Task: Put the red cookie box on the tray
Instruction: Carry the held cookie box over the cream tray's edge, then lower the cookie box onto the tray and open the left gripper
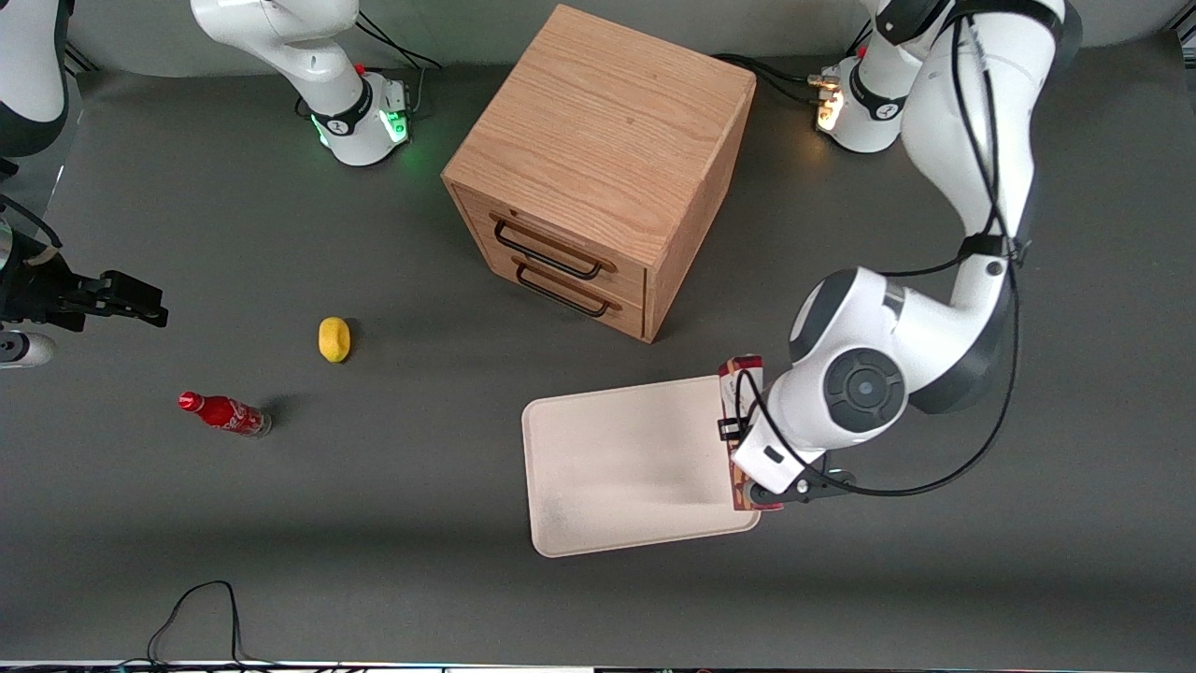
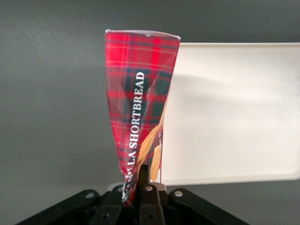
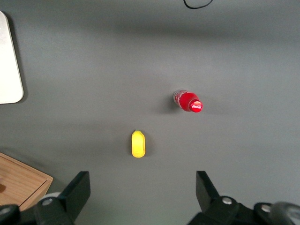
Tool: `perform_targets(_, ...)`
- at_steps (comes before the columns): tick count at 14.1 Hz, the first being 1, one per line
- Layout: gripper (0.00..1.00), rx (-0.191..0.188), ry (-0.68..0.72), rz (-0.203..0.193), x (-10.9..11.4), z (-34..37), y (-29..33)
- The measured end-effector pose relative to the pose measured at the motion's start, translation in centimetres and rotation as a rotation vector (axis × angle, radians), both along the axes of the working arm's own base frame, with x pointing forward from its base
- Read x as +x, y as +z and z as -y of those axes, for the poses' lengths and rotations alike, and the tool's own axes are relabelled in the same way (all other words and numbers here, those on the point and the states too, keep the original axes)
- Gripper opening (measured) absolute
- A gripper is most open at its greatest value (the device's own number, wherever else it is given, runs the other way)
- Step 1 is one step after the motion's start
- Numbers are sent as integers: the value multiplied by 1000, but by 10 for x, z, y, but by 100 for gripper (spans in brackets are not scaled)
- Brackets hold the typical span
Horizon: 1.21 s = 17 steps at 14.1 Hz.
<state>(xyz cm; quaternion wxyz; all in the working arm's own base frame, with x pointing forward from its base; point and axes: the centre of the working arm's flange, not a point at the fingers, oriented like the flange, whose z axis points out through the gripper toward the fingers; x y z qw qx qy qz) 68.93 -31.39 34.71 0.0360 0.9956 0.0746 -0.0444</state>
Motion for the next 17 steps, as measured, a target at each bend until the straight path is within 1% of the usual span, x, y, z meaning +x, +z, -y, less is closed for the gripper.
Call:
perform_targets(4, 5, 10, 17, 14, -2, 5, -56)
perform_targets(8, 5, 14, 16, 15, -3, 5, -82)
perform_targets(10, 5, 18, 23, 29, -4, 6, -89)
perform_targets(12, 5, 34, 29, 48, -5, 6, -96)
perform_targets(13, 12, 36, 32, 52, -5, 6, -97)
perform_targets(14, 23, 37, 33, 54, -5, 6, -96)
perform_targets(16, 43, 37, 34, 59, -4, 6, -95)
perform_targets(17, 56, 37, 34, 60, -4, 6, -95)
